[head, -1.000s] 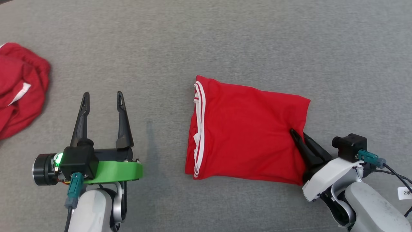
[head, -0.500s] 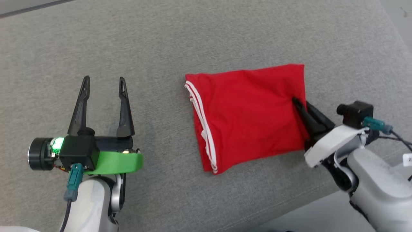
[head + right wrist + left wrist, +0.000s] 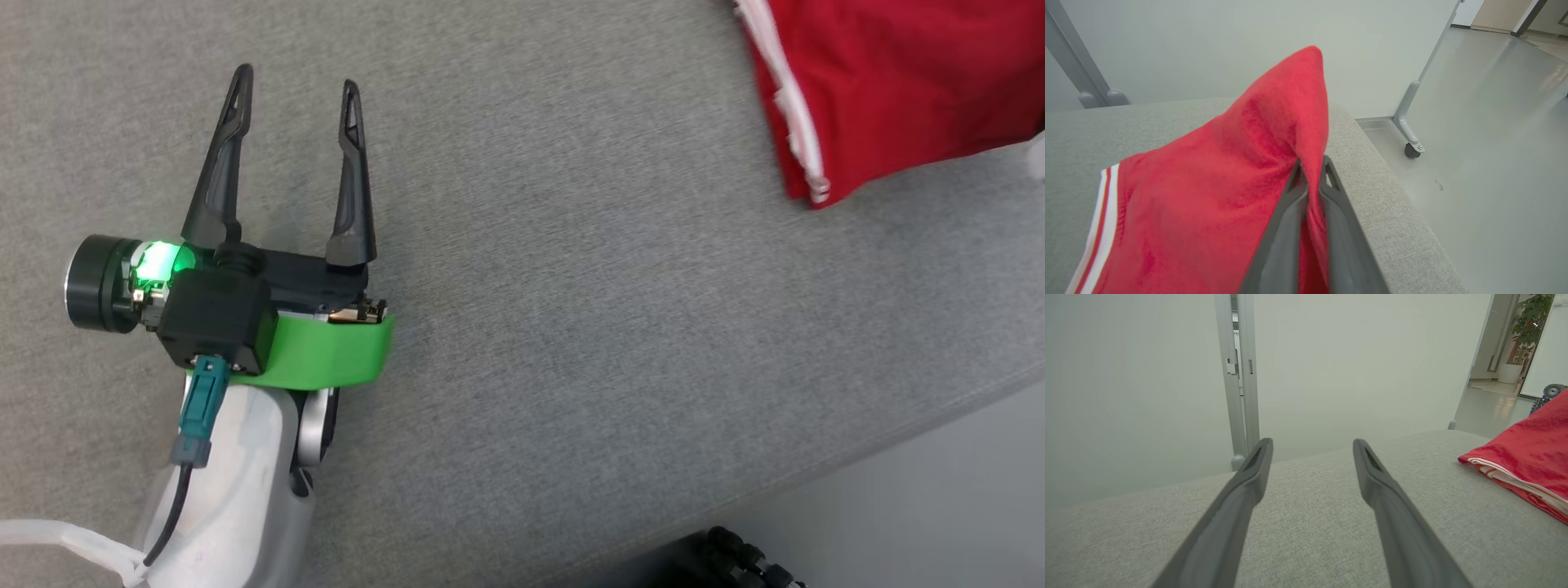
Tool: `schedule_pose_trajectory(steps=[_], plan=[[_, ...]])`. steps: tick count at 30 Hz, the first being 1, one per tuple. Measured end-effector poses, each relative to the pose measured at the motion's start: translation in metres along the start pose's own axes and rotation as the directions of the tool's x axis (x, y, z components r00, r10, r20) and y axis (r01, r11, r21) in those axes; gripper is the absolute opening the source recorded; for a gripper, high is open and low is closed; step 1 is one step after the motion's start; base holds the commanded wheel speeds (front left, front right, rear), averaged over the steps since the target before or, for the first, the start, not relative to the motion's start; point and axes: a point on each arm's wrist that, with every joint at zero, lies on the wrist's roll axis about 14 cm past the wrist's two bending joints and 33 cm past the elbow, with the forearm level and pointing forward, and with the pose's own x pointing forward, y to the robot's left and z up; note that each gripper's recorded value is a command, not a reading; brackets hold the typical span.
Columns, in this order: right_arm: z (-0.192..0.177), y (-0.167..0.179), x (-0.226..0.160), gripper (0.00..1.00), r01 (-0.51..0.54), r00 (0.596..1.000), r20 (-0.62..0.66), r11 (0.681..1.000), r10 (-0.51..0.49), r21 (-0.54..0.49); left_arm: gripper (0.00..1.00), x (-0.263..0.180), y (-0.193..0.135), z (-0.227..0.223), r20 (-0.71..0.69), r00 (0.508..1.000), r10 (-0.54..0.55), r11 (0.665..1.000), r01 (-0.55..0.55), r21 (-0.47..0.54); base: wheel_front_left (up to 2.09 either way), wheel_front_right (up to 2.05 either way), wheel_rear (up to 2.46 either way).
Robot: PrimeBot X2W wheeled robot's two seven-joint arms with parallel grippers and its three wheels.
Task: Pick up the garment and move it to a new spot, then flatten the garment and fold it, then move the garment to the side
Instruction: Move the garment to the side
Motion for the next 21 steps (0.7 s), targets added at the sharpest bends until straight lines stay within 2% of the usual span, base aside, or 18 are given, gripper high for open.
schedule_pose_trajectory(steps=[6,7,8,9,14,18,21], plan=[[-0.006,-0.031,0.034,0.0,0.084,0.996,-0.016,0.995,-0.085,-0.051,1.0,-0.007,0.027,-0.015,-0.023,0.998,0.055,0.998,-0.055,0.026,0.0,0.0,0.0],[-0.013,-0.034,0.038,0.06,0.099,0.994,-0.031,0.994,-0.1,-0.054,1.0,-0.009,0.031,-0.019,-0.031,0.997,0.064,0.997,-0.063,0.034,0.0,0.0,0.0],[-0.02,-0.035,0.041,0.44,0.105,0.993,-0.048,0.992,-0.108,-0.066,1.0,-0.011,0.035,-0.022,-0.039,0.997,0.072,0.997,-0.071,0.037,0.0,0.0,0.0],[-0.027,-0.035,0.045,0.98,0.107,0.992,-0.063,0.991,-0.112,-0.076,1.0,-0.013,0.039,-0.025,-0.048,0.996,0.081,0.996,-0.079,0.042,0.0,0.0,0.0],[-0.042,-0.032,0.056,1.0,0.118,0.989,-0.08,0.988,-0.126,-0.095,1.0,-0.023,0.056,-0.036,-0.081,0.989,0.125,0.99,-0.12,0.07,0.0,0.0,0.0],[-0.041,-0.032,0.044,1.0,0.129,0.99,-0.051,0.989,-0.132,-0.067,1.0,-0.032,0.06,-0.038,-0.108,0.984,0.144,0.988,-0.137,0.075,0.0,0.0,0.0],[-0.048,-0.009,0.027,1.0,0.09,0.995,-0.031,0.996,-0.09,-0.007,1.0,-0.043,0.062,-0.037,-0.131,0.977,0.166,0.985,-0.158,0.07,0.0,0.0,0.0]])
